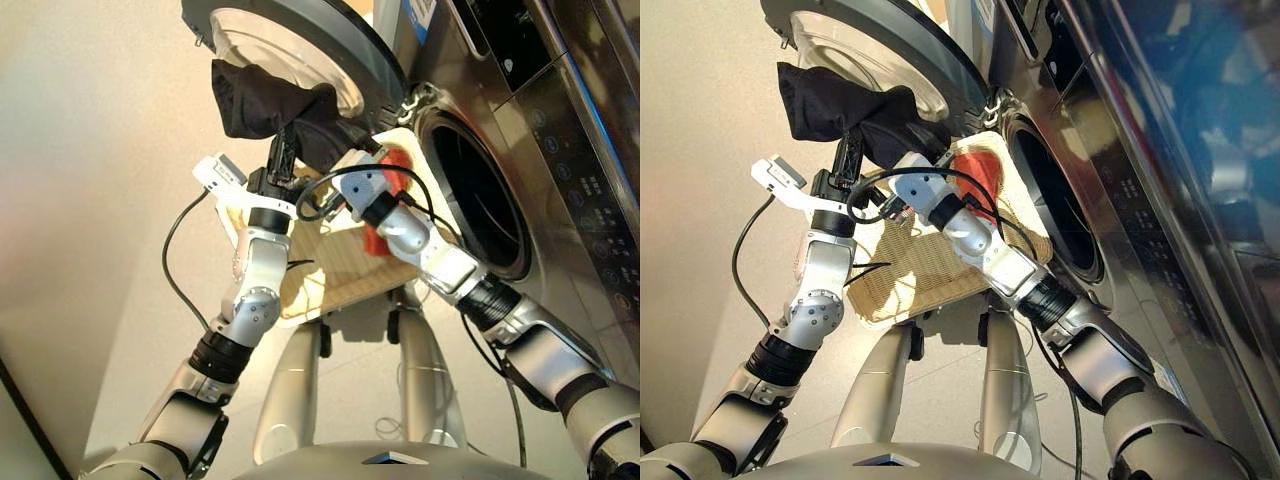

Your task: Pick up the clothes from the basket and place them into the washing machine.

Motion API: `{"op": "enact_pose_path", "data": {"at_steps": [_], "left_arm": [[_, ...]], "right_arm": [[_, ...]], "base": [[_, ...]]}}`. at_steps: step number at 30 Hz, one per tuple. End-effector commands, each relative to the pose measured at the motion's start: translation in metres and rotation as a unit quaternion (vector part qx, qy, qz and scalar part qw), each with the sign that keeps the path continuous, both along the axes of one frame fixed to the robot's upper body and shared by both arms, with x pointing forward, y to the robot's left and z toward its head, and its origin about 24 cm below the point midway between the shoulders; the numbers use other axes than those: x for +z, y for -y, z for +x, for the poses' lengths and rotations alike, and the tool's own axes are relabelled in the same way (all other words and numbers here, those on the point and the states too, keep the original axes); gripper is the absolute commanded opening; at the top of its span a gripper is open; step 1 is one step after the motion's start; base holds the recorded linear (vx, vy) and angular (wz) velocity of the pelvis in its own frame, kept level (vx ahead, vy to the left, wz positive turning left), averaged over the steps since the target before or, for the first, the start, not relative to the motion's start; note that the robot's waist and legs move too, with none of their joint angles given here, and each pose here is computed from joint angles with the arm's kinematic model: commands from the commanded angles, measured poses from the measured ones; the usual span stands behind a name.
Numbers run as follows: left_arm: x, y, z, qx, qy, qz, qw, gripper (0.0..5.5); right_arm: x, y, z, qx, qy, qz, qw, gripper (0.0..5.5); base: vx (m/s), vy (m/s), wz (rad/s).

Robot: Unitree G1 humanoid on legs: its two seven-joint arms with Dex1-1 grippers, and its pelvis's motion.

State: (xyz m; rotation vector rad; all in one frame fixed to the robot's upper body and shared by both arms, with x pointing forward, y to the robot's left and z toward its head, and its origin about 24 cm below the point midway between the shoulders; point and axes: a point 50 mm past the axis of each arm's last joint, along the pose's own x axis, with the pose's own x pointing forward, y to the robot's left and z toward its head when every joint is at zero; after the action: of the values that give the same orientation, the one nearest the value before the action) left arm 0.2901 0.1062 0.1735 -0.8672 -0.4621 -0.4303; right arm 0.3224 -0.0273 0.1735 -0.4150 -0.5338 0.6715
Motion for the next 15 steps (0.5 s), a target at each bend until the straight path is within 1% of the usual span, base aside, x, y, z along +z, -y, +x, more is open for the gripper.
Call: {"op": "enact_pose_path", "data": {"at_steps": [1,5,12,13,14,15], "left_arm": [[0.041,-0.002,-0.027,-0.02,0.128,-0.009,0.991,0.0],[0.043,0.0,-0.029,-0.028,0.131,-0.011,0.991,0.0],[0.044,0.001,-0.03,-0.03,0.13,-0.007,0.991,0.0],[0.043,0.001,-0.03,-0.03,0.129,-0.006,0.991,0.0],[0.044,0.001,-0.03,-0.028,0.129,-0.005,0.991,0.0],[0.043,0.001,-0.03,-0.028,0.128,-0.005,0.991,0.0]], "right_arm": [[0.031,-0.014,0.0,-0.001,0.051,0.044,0.998,5.5],[0.037,-0.004,0.005,-0.038,0.073,0.038,0.996,5.5],[0.038,0.003,0.004,-0.046,0.074,0.037,0.996,5.5],[0.037,0.004,0.003,-0.044,0.07,0.04,0.996,3.41],[0.037,0.004,0.002,-0.041,0.068,0.041,0.996,1.01],[0.037,0.004,0.002,-0.041,0.068,0.041,0.996,0.0]], "base": [[0.0,0.0,0.0],[0.0,0.0,0.0],[0.0,0.0,0.0],[0.0,0.0,0.0],[0.0,0.0,0.0],[0.0,0.0,0.0]]}}
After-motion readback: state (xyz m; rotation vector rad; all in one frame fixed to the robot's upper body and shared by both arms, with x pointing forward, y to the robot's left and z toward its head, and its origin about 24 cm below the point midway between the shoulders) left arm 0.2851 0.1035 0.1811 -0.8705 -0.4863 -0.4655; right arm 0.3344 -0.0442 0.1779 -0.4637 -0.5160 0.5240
